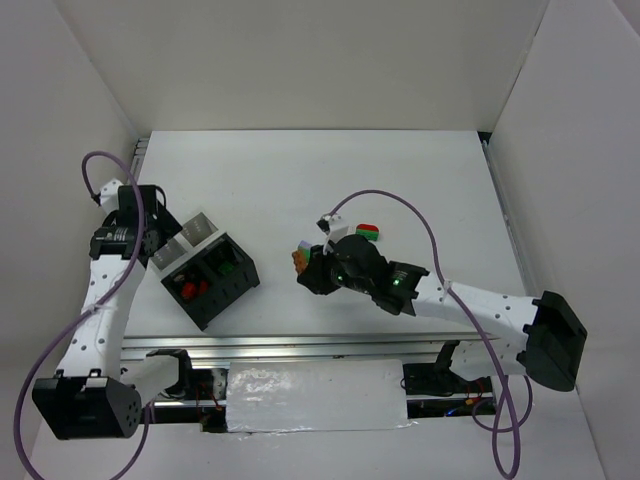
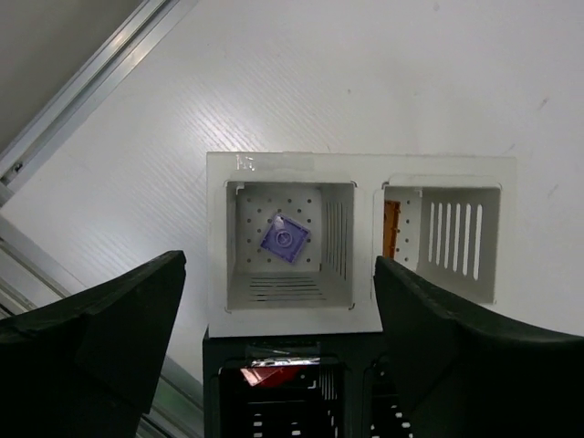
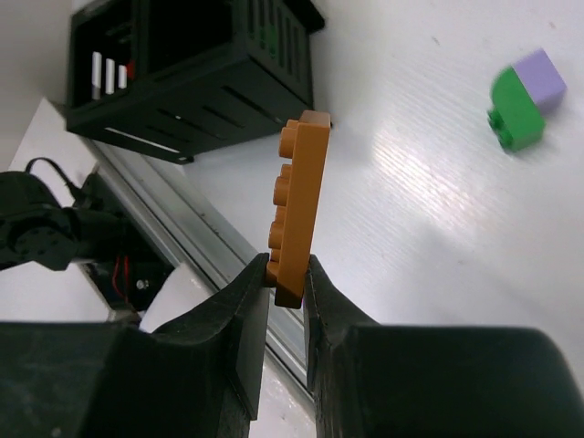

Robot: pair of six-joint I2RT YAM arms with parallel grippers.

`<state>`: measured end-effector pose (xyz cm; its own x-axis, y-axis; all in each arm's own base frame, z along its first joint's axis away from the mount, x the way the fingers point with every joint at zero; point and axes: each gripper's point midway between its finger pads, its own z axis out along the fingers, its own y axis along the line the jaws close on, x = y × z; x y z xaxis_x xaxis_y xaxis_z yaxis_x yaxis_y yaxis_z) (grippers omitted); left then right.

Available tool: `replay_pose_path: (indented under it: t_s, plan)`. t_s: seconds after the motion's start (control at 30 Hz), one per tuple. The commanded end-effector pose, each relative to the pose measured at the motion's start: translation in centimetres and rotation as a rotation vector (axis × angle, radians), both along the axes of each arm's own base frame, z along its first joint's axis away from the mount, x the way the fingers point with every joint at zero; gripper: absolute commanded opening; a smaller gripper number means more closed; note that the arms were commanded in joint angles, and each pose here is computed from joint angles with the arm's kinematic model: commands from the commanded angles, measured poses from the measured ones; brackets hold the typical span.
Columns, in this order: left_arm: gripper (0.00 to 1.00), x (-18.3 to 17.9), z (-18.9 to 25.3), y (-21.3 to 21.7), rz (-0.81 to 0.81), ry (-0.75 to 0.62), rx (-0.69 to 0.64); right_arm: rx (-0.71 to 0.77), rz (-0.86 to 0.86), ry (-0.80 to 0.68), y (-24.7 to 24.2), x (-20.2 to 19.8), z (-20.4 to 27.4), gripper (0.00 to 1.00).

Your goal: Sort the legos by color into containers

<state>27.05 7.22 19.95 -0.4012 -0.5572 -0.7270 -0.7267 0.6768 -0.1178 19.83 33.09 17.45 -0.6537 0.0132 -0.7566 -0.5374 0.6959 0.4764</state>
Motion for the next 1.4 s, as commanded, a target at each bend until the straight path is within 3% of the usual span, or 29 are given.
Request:
replay_pose_path:
  t_s: [0.0, 0.13, 0.17, 0.23, 0.27, 0.33, 0.43, 0.47, 0.67, 1.37]
  plan:
    - [1.0, 0.2, 2.2, -1.1, -0.12, -0.087, 0.0, 0.076, 0.14, -0.093, 3.0, 0.3, 4.6, 0.0]
    - [1.0, -1.2, 4.7, -1.3, -0.187, -0.156, 0.047, 0.044, 0.237, -0.079, 6.1, 0.9, 5.5, 0.0]
    - [1.0, -1.9, 5.7, -1.0, -0.176, -0.191, 0.074, 0.054, 0.232, -0.088, 7.1, 1.7, 7.7, 0.0]
    - [1.0, -2.9, 5.5, -0.3, -0.13, -0.206, 0.097, -0.004, 0.221, -0.025, 9.3, 3.2, 5.7, 0.0]
    - [1.0, -3.8, 6.2, 0.4, -0.064, -0.254, 0.11, 0.006, 0.214, -0.031, 10.4, 4.0, 8.1, 0.0]
    - [1.0, -5.0, 5.3, 0.9, -0.011, -0.289, 0.111, -0.069, 0.193, 0.046, 12.2, 5.5, 5.0, 0.0]
    - [0.99, -5.2, 5.5, 0.9, -0.004, -0.339, 0.11, -0.055, 0.219, 0.049, 15.7, 7.0, 5.9, 0.0]
    - [1.0, -5.3, 5.8, 0.9, -0.004, -0.351, 0.115, -0.009, 0.227, 0.008, 17.0, 7.6, 8.3, 0.0]
    - [1.0, -5.0, 5.2, 0.8, -0.016, -0.323, 0.109, 0.005, 0.253, -0.006, 20.6, 9.4, 6.8, 0.01]
    - [1.0, -4.8, 5.7, 0.5, -0.041, -0.341, 0.108, -0.004, 0.241, -0.009, 23.1, 10.8, 4.2, 0.01]
